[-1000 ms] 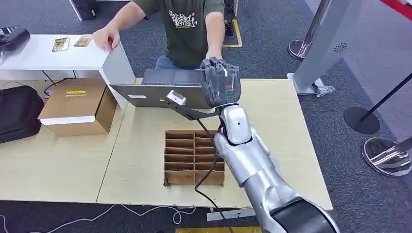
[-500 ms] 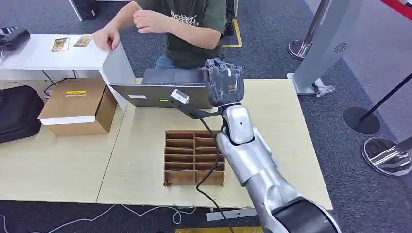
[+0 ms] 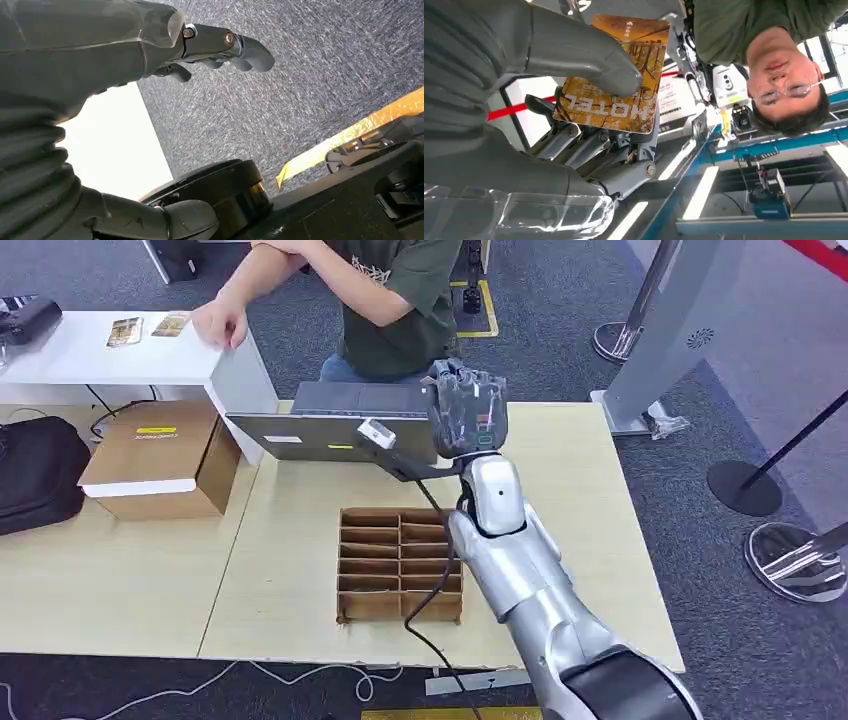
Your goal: Pass the card to the sensor for recognition and then transmit it.
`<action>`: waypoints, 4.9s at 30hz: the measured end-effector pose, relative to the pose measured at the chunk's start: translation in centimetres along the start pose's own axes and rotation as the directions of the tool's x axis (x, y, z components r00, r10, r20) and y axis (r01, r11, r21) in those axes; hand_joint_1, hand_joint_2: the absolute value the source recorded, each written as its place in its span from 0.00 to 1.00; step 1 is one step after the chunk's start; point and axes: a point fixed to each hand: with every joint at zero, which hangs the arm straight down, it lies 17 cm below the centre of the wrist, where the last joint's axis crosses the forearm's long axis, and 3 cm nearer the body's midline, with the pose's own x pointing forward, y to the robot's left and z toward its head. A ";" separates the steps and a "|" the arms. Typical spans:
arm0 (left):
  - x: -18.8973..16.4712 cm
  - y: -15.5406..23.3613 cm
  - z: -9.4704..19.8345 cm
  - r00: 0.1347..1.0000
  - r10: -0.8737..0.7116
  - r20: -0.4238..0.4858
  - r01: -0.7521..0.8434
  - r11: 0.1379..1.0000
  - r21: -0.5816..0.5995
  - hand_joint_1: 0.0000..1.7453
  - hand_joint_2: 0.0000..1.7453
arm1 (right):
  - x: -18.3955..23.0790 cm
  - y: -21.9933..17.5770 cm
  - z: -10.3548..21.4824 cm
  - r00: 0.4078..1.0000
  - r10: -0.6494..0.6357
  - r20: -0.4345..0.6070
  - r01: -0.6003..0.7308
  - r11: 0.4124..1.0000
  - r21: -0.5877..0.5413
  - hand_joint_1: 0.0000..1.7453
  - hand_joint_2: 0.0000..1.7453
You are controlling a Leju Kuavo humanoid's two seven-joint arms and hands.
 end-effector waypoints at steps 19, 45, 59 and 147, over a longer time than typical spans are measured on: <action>-0.3 0.1 0.1 0.998 0.036 -0.049 -0.037 0.999 -0.009 0.00 1.00 | -5.9 2.4 0.5 0.567 -0.720 -0.401 0.771 0.635 -0.048 1.00 1.00; -0.3 0.4 0.1 0.999 0.021 -0.047 -0.021 1.000 0.012 0.00 1.00 | -9.8 -0.8 3.2 0.595 -0.686 -0.420 0.674 0.710 -0.205 1.00 1.00; -0.4 0.6 0.0 0.998 0.023 -0.050 -0.022 1.000 0.020 0.00 1.00 | -12.9 -1.3 7.1 0.569 -0.681 -0.461 0.649 0.716 -0.257 1.00 1.00; -0.8 0.7 -0.2 0.998 0.059 -0.032 -0.057 0.997 0.055 0.00 1.00 | -19.3 -0.6 26.9 0.528 -0.474 -0.705 0.495 0.846 -0.198 1.00 1.00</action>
